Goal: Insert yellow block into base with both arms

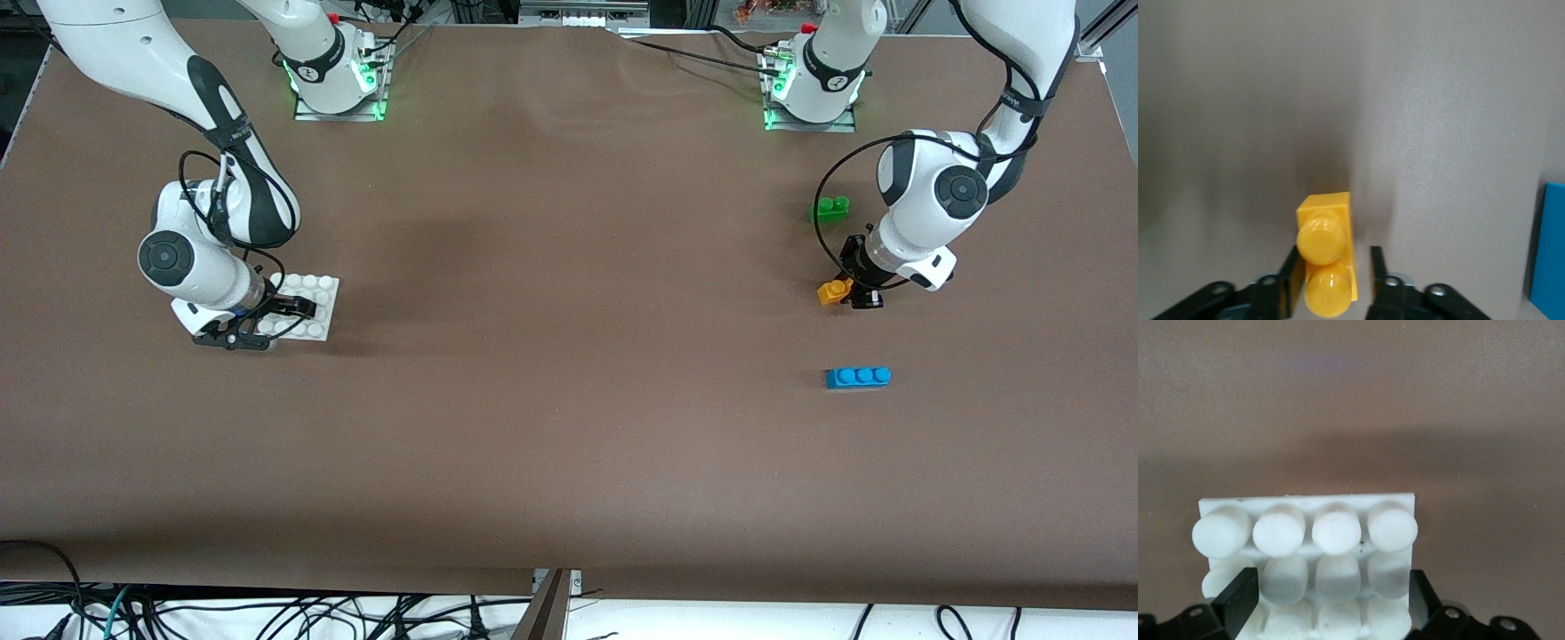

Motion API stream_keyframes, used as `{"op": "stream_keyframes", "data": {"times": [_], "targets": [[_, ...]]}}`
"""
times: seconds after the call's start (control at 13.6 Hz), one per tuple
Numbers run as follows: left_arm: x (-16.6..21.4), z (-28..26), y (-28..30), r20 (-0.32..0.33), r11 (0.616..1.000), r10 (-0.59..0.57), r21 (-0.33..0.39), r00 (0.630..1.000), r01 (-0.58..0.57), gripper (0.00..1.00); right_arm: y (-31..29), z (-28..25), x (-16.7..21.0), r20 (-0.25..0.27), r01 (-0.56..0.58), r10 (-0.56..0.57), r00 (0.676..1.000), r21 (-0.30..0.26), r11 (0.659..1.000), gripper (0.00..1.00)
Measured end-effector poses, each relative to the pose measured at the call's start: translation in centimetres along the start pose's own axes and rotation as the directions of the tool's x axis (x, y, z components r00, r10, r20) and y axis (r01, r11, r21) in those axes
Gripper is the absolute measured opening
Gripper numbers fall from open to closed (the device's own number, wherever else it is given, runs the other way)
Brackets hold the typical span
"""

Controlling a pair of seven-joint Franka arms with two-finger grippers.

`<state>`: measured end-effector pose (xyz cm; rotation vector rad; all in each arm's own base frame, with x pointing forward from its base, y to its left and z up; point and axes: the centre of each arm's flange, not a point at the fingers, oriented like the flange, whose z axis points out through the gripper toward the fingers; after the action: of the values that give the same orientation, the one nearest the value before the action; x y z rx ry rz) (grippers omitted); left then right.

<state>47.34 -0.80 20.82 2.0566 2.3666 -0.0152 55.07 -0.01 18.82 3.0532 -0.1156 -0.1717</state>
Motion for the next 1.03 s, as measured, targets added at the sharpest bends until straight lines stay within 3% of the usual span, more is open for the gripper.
{"op": "stream_keyframes", "data": {"times": [0.07,0.22,1.03], "targets": [[0.0,0.0,0.0,0.0,1.0,0.0,0.0,1.0,0.0,0.4,0.0,0.0,-0.2,0.001,0.001,-0.001,1.0,0.0,1.0,1.0],[0.0,0.0,0.0,0.0,1.0,0.0,-0.003,1.0,0.0,0.27,0.0,-0.2,-0.6,0.006,0.003,-0.003,1.0,0.0,1.0,1.0],[-0.1,-0.5,0.3,0.002,1.0,0.002,-0.018,1.0,-0.002,0.27,-0.1,0.7,-1.5,0.017,0.008,-0.008,1.0,0.0,1.0,1.0]]}}
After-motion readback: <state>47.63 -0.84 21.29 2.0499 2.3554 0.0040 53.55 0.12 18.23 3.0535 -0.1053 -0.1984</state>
